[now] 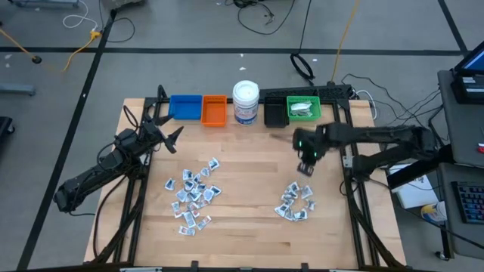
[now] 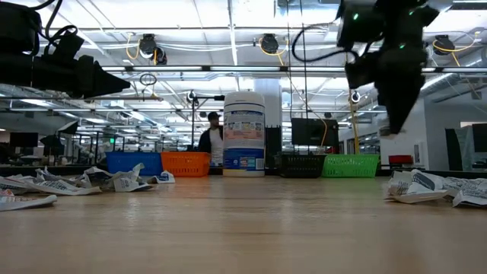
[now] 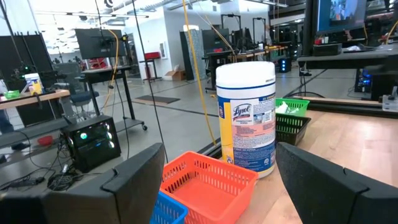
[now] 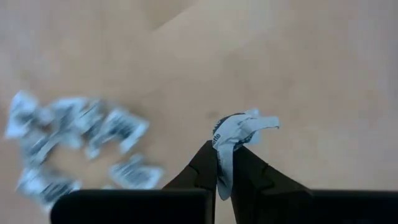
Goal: Pick & Place First Aid Supplies
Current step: Put the towelette pack into the black bin
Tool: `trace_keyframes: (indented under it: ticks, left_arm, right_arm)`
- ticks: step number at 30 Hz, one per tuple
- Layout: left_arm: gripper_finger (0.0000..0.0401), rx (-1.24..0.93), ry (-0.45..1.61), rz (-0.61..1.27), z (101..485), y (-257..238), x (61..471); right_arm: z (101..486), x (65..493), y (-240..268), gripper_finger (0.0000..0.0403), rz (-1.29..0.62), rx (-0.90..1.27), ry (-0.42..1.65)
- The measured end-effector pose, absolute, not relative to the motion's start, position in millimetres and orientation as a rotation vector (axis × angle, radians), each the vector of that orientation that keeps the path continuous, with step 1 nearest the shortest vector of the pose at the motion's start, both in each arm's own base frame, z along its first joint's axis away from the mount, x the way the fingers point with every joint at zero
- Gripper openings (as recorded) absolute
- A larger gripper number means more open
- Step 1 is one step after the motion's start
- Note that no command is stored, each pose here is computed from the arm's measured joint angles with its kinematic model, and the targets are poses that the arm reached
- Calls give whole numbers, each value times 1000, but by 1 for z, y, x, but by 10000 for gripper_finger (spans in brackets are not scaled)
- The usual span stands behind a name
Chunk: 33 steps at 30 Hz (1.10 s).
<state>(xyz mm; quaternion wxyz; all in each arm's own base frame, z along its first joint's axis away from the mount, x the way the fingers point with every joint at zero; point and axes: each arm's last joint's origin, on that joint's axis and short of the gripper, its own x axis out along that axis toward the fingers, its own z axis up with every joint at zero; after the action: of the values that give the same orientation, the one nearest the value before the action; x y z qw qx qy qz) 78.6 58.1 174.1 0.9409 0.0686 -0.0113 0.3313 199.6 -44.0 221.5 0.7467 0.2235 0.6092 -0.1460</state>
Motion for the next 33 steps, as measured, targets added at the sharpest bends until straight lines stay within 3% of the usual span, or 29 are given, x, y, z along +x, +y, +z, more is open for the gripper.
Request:
trace_keyframes:
  ticks: [12,33]
  left_arm:
    - [310,140,-23,676,174,58,79]
    - [310,140,-23,676,174,58,79]
  right_arm:
    - [217,175,-123,12,-518,619,1315]
    - [220,268,-254,8,-545,539,1206]
